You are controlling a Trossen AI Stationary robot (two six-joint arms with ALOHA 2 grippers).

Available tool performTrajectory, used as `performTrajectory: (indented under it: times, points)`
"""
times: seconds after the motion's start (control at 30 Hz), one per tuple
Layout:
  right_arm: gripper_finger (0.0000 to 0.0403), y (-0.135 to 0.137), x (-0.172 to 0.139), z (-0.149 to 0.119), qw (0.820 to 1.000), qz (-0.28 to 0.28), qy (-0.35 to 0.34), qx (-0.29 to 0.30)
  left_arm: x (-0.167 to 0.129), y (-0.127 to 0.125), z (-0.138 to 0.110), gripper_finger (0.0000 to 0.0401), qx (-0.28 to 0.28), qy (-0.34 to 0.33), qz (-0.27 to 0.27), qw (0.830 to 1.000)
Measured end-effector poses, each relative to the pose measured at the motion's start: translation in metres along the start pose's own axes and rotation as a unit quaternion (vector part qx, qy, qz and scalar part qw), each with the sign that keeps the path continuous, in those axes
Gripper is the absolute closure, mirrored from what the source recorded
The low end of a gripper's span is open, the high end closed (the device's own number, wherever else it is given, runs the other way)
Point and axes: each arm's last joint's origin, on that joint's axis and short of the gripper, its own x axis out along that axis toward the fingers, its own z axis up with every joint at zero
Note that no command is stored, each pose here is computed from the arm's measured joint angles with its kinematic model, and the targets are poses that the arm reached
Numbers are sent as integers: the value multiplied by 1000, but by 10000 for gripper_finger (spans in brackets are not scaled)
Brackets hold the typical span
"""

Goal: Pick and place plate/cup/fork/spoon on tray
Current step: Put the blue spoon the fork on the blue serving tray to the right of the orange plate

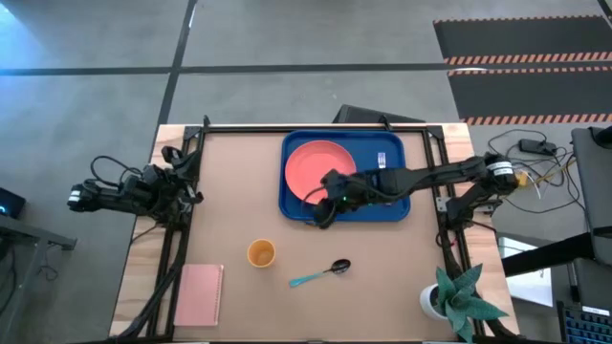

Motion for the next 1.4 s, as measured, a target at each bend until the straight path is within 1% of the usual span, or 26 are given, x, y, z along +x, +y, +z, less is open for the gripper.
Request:
performTrajectory:
  times: [0.1,0.23,0.4,0.57,0.7,0.8,0.97,1.07,1.17,1.23,1.33,1.4]
  points:
    - [286,7,7,-12,999,12,32,15,0,0,0,401,0,0,0,1000]
    - [288,16,16,-27,996,22,69,52,0,0,0,401,0,0,0,1000]
    - [289,27,20,-44,992,36,107,56,0,0,0,401,0,0,0,1000]
    - [289,39,15,-54,993,56,98,32,0,0,0,401,0,0,0,1000]
    - [289,55,12,-48,994,72,80,13,0,0,0,401,0,0,0,1000]
    - [289,67,16,-42,994,67,81,-20,0,0,1,401,-1,-1,0,1000]
    - [289,81,27,-39,989,49,102,-96,0,0,1,401,-1,-1,0,1000]
    - [289,84,37,-49,975,32,148,-161,0,0,1,401,-4,-1,0,1000]
    - [289,84,47,-66,950,3,204,-237,0,0,0,401,-4,0,0,1000]
    - [289,83,54,-76,931,-5,232,-280,0,0,0,401,-4,-1,0,1000]
    - [289,84,69,-91,900,18,267,-344,0,0,0,401,-4,-1,0,1000]
    - [289,82,80,-100,886,21,281,-368,0,0,0,401,-4,-1,0,1000]
